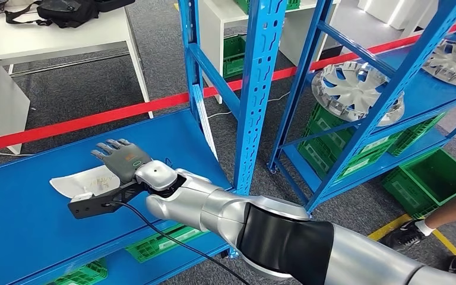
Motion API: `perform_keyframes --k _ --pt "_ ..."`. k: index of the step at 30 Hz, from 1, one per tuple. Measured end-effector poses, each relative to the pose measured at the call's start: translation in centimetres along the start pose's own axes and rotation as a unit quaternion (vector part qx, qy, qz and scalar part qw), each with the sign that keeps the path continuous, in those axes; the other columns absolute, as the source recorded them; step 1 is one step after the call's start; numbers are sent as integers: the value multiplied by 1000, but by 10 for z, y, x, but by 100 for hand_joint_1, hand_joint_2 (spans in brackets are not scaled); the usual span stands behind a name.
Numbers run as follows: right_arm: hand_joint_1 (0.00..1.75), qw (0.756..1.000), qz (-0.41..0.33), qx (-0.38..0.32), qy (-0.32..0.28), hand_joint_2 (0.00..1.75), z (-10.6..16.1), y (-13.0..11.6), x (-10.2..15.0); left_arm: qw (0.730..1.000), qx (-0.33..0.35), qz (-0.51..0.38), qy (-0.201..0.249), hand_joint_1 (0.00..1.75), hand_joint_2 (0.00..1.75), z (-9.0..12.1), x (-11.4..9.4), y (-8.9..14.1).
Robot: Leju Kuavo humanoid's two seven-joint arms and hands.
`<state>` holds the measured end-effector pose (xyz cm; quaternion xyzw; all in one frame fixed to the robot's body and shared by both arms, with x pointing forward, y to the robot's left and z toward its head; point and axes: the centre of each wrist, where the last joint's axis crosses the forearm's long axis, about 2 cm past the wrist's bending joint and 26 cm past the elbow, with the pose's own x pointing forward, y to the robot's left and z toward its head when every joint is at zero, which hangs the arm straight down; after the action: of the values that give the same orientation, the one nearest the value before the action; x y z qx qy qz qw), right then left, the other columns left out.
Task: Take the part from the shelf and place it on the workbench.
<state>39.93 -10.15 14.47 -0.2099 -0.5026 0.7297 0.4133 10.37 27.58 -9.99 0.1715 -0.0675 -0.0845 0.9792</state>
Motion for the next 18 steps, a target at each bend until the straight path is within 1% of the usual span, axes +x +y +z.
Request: perform_keyframes --k 18 --pt "0 999 -10 42 1 175 1 15 4 1000 1 -3 -1 0 0 0 0 1"
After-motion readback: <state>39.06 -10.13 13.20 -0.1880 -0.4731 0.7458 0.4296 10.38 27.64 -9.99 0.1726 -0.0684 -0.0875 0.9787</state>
